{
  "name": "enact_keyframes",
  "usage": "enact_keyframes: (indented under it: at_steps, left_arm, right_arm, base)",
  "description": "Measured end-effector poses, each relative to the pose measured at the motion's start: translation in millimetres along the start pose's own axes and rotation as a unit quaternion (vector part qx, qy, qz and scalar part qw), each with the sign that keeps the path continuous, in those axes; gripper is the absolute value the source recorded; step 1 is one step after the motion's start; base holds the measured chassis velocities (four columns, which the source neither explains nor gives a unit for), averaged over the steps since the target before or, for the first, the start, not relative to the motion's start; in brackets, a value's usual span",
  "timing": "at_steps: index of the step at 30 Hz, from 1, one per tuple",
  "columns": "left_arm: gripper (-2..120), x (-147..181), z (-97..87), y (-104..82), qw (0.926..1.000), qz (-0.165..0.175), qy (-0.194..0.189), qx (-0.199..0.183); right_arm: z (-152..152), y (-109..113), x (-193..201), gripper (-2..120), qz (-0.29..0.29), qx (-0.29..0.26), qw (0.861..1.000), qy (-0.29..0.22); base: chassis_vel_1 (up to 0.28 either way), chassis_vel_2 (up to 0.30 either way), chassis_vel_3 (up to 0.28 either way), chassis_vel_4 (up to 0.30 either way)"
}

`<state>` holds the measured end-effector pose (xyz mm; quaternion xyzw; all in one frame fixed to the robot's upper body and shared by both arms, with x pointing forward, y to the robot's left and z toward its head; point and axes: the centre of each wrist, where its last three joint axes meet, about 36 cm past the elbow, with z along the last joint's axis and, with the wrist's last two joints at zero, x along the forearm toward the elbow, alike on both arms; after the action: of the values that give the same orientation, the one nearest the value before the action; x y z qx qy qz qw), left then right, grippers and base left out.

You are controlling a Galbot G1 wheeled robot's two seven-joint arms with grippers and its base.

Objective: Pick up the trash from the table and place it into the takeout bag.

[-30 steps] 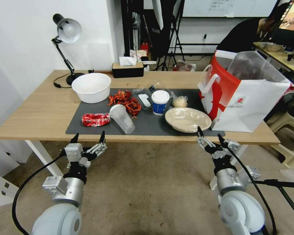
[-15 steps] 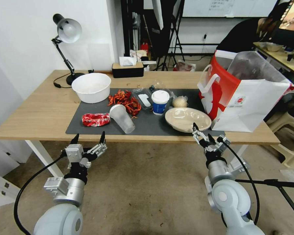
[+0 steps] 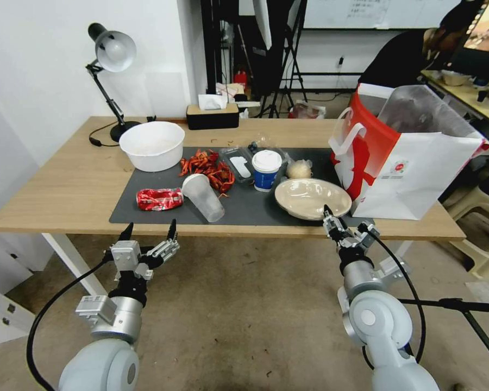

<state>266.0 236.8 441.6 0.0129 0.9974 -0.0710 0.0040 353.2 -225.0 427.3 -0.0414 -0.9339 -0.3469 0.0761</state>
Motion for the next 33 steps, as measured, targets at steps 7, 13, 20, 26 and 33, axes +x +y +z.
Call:
enact_keyframes:
  at_steps: [7, 13, 20, 26, 33]
  left_arm:
    - [100, 0.2, 1.0, 0.0, 1.0, 0.001, -0.003, -0.001]
    - [100, -0.1, 2.1, 0.0, 1.0, 0.001, -0.003, -0.001]
    - [100, -0.5, 3.8, -0.3, 1.0, 0.002, -0.004, 0.0]
    - [100, -0.8, 4.7, 0.0, 1.0, 0.002, -0.007, 0.0]
    - [100, -0.5, 4.7, 0.6, 1.0, 0.001, -0.01, -0.001]
  right_arm:
    - [-1.4, -0.4, 6.9, 6, 0.004, 0.0, 1.0, -0.001]
    - [-2.7, -2.7, 8.5, 0, 0.002, 0.004, 1.0, -0.005]
    - [-3.5, -4.2, 8.3, 0, -0.016, 0.0, 1.0, -0.022]
    - [-11.7, 3.2, 14.6, 0, -0.099, -0.026, 0.992, -0.069]
    - [-47.0, 20.4, 24.5, 0, -0.213, -0.039, 0.968, -0.129]
  base:
    - [0.0, 0.0, 0.0, 0.0]
    - [0.0, 0.0, 0.0, 0.0]
    - [0.0, 0.0, 0.0, 0.0]
    - [0.0, 0.0, 0.0, 0.0]
    - [0.0, 0.0, 0.0, 0.0]
